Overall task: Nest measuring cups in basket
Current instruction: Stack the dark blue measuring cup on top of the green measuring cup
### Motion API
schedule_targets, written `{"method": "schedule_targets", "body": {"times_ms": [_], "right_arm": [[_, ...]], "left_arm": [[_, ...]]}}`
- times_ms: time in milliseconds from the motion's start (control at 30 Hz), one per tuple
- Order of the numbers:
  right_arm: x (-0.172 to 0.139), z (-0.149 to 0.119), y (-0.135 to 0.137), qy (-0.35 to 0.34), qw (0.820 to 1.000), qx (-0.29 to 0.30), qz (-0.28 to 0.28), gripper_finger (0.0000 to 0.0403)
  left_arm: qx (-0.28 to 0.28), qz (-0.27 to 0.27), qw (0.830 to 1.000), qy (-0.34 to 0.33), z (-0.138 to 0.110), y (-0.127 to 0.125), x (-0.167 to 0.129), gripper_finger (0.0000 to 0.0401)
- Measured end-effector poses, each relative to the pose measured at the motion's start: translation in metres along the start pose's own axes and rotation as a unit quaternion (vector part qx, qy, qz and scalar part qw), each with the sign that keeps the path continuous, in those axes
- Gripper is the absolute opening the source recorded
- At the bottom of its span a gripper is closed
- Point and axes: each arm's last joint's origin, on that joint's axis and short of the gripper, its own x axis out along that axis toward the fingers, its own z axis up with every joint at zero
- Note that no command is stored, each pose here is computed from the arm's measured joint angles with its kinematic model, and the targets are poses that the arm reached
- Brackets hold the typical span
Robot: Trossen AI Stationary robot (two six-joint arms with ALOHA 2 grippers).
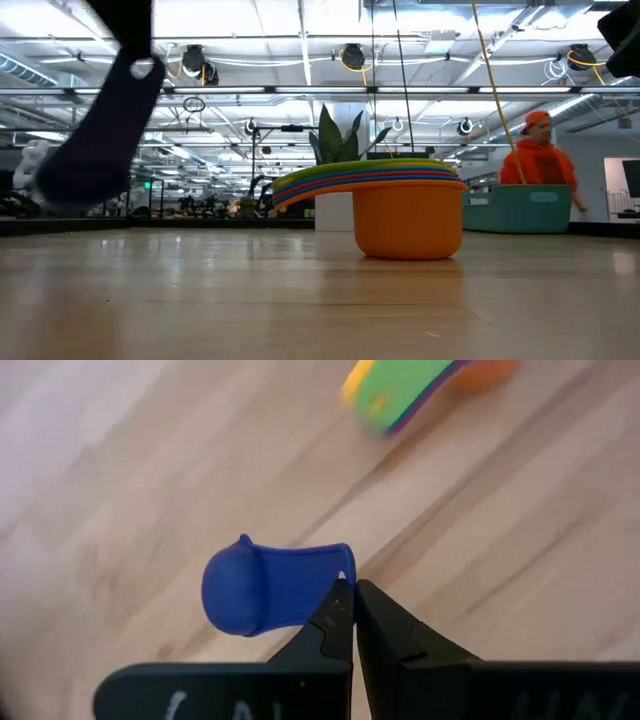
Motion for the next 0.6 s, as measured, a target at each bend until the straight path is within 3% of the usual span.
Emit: {"method": "schedule_targets", "body": {"times_ms": [300,600], "right_arm": [[-0.003,-0.002,0.003,-0.001,1.000,-0.006,0.007,0.0183],[-0.003,0.000,0.003,-0.020,1.000,-0.006,-0.005,0.0183]], "left_arm": [[0.026,-0.107,0.977,-0.184,0.005,-0.009,-0.056,0.0001],[0.076,-0.181,0.936,-0.291,-0.001,-0.030,-0.078,0.0001]]}}
